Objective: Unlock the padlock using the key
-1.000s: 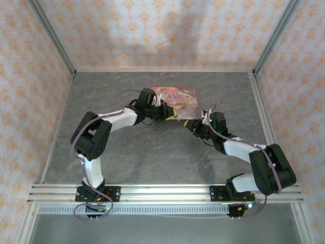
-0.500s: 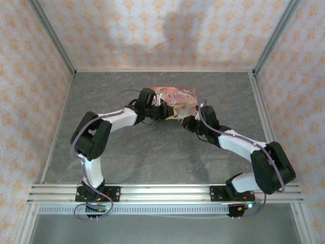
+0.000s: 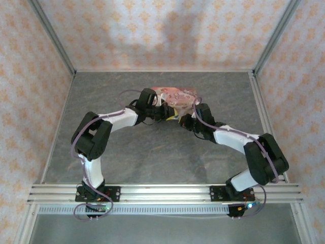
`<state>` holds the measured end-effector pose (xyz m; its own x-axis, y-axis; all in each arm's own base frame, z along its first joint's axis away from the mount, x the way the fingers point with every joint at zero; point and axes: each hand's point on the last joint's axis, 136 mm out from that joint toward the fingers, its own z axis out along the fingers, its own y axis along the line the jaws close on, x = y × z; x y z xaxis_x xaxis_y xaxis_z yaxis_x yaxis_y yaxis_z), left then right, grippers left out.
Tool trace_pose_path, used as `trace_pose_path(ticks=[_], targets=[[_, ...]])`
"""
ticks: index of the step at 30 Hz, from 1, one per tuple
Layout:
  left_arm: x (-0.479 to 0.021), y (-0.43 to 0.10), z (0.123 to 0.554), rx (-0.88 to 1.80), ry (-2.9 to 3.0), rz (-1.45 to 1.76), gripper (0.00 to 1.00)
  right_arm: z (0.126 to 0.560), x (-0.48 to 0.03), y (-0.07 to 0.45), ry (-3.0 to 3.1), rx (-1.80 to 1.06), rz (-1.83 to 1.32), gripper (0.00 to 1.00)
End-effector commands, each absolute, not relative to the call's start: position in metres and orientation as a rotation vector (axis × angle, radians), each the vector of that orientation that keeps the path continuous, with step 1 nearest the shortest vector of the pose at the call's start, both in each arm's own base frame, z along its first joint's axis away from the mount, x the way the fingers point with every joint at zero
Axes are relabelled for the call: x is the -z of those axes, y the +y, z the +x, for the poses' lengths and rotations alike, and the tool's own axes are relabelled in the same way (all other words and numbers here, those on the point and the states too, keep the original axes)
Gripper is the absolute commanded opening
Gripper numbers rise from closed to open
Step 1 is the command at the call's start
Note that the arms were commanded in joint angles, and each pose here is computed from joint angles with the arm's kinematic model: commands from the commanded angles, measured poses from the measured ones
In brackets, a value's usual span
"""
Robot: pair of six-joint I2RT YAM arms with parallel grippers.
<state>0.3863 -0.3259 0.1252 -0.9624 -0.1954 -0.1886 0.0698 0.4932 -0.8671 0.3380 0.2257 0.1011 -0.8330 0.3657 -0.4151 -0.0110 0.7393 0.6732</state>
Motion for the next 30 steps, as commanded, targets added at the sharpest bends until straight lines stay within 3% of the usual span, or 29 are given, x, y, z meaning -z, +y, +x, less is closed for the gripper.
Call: trace_pose_path(ticks=[1,17,23,30], targets=[[-0.140,-0.343,0.381,1.540,2.436,-0.021,0.00,0.349,-0.121,0.239,2.346,-0.979,0.219,0.06],[-0.129,-0.353,0.365,1.538,2.484,0.003,0.00,0.365,-0.135,0.251,2.288,-1.017,0.188,0.07],[-0.106,-0.343,0.377,1.426,2.543,-0.080,0.00,0.334,-0.101,0.224,2.426,-0.848,0.144,0.17],[-0.118,-0.342,0.392,1.419,2.522,-0.095,0.00,0.298,-0.095,0.192,2.503,-0.660,0.028,0.32]])
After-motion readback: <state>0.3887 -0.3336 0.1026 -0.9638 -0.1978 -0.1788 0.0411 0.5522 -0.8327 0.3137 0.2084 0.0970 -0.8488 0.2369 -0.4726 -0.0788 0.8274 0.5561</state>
